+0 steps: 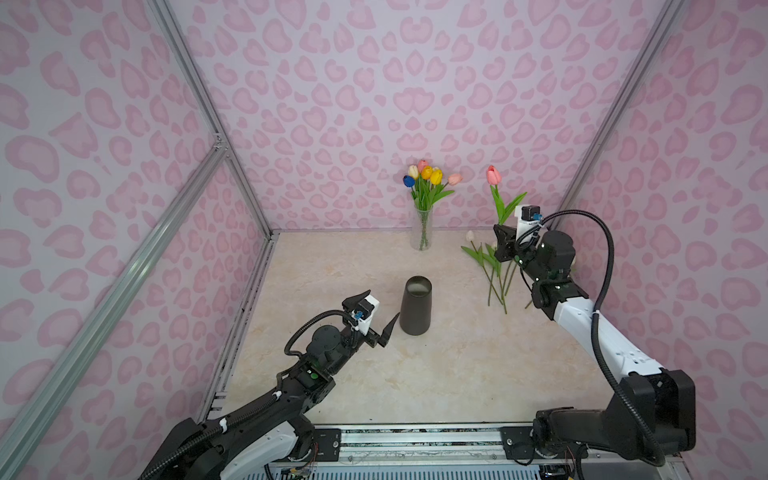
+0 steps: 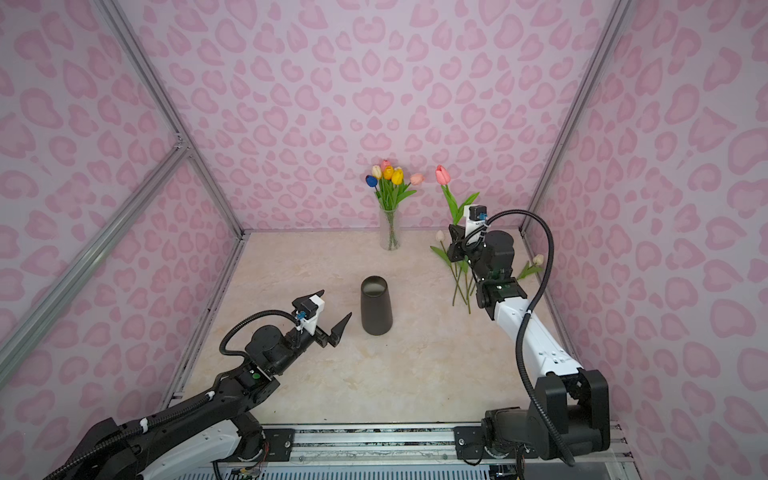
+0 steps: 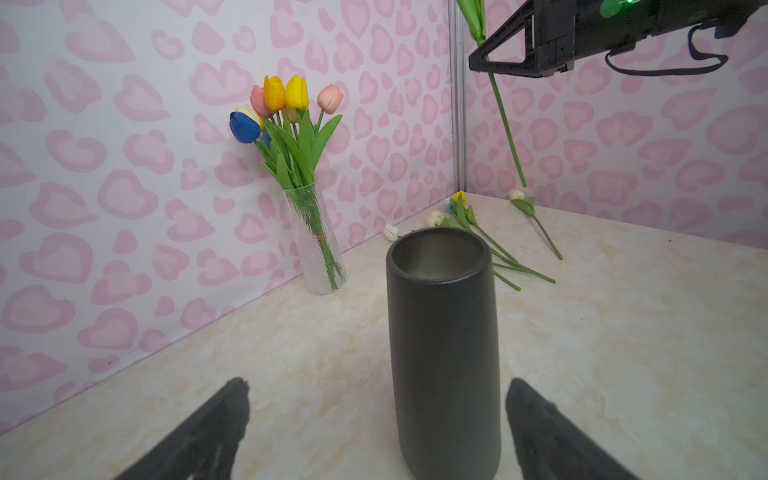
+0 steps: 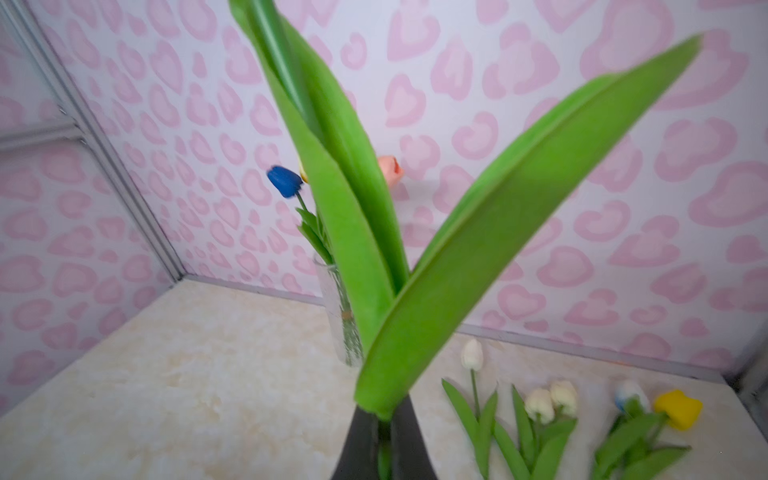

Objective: Arrange the flowers into the vase
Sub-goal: 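Lift the pink tulip upright with the right gripper, then carry the pink tulip over the dark grey vase and lower its stem in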

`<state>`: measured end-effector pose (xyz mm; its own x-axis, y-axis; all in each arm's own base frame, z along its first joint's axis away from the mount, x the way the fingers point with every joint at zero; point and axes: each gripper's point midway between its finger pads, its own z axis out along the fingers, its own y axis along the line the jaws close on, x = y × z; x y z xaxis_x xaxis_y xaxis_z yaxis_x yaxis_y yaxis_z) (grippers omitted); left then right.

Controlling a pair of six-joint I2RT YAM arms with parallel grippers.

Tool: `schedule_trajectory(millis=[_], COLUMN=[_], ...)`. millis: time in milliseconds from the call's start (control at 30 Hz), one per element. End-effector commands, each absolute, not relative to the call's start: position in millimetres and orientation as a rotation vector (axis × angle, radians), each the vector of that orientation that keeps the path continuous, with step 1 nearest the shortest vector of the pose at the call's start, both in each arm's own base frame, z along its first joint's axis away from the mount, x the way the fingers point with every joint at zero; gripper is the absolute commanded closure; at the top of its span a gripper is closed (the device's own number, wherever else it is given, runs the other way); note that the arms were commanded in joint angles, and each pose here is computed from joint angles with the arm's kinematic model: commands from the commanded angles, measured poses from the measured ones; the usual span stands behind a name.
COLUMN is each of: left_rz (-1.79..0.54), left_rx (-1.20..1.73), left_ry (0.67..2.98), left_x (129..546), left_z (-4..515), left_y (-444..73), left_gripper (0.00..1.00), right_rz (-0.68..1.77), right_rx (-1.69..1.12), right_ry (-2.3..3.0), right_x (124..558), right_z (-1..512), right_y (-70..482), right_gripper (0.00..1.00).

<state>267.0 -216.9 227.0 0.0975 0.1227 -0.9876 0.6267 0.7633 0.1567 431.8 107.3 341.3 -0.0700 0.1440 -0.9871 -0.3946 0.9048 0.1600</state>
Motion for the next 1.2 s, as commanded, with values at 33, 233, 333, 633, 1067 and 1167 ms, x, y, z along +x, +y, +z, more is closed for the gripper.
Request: schedule_trajectory(millis=[33, 233, 333, 633, 1067, 1167], left_rz=[-0.524, -0.488, -0.475, -0.505, -0.508, -0.499], left_rx=[0.679, 0.689, 0.674, 0.730, 0.706, 0.710], left_ry=[1.429, 1.417, 1.418, 1.416, 1.410, 1.412], left_x=[254, 252, 253, 250, 250, 252], left_z=[223, 226, 228, 226, 227, 227], left_y=[-231, -231, -228, -237, -235, -235], left_gripper=[0.03, 0.03, 0.03, 0.03, 0.03, 0.03], right_rz=[0.714, 1.005, 1.087, 1.138, 1.019, 1.049], right_rx=[-0.317, -0.454, -0.443, -0.518, -0.717, -0.703], right_ry=[1.210, 1.001, 0.934, 1.005, 1.348, 1.345], right_x=[381, 341, 341, 358, 358, 358], right_z=[420, 444, 448, 429, 360, 362], right_y=[151, 209, 220, 264, 300, 302], right_gripper=[1.00, 1.00, 1.00, 1.00, 1.00, 1.00])
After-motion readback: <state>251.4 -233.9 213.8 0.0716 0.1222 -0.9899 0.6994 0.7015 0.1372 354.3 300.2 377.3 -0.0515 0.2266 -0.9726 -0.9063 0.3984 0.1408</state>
